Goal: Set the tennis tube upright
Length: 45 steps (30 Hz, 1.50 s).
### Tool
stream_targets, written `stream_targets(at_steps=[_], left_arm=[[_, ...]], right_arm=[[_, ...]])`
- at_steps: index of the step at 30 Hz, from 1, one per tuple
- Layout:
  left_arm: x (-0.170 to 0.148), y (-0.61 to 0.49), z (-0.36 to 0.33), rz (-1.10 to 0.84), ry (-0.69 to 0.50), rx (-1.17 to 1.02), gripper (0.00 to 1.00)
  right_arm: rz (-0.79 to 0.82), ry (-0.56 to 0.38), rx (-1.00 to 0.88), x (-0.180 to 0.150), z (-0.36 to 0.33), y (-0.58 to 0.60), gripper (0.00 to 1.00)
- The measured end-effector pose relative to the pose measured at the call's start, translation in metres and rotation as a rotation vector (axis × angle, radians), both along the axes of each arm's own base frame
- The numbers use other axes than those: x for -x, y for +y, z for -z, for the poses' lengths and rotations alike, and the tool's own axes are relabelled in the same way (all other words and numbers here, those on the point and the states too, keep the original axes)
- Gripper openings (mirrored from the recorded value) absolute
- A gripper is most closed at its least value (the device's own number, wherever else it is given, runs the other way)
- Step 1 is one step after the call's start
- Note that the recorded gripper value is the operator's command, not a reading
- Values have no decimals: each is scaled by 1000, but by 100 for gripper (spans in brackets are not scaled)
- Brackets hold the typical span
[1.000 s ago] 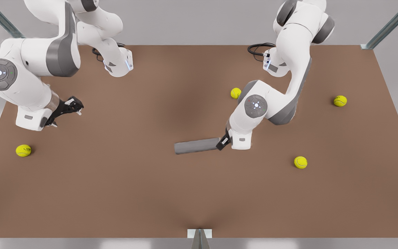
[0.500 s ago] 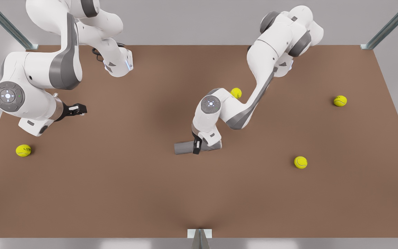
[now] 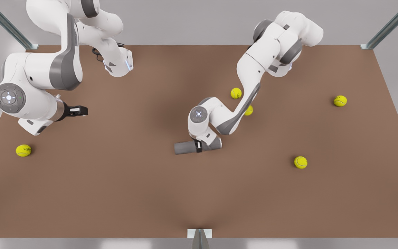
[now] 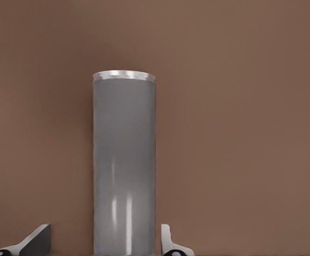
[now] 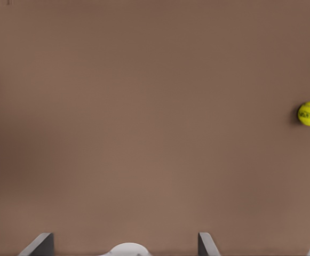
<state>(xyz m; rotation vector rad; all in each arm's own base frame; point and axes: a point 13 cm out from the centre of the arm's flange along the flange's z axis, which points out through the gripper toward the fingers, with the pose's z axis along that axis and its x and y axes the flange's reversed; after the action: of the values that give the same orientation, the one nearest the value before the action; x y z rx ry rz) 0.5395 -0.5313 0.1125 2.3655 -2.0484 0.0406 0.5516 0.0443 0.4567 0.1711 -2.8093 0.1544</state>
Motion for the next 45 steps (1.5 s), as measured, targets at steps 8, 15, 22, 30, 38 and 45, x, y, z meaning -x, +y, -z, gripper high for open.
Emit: stream_targets(at_steps=[8, 15, 22, 30, 38, 45], left_arm=[[-6, 6, 12, -101, -1, -8, 100], [-8, 14, 41, -156, 3, -27, 100], [-8, 14, 54, -182, -6, -28, 100], [-6, 10, 62, -203, -9, -22, 80], [-6, 10, 71, -216, -9, -17, 79], [-9, 8, 69, -222, -16, -6, 73]], right_arm=[[29, 1, 10, 0, 2, 2, 100], [48, -1, 16, 1, 2, 2, 100], [60, 3, 20, 0, 5, 3, 100], [69, 2, 24, -1, 6, 3, 100], [75, 3, 26, 0, 6, 3, 100], [79, 3, 26, 0, 6, 3, 100]])
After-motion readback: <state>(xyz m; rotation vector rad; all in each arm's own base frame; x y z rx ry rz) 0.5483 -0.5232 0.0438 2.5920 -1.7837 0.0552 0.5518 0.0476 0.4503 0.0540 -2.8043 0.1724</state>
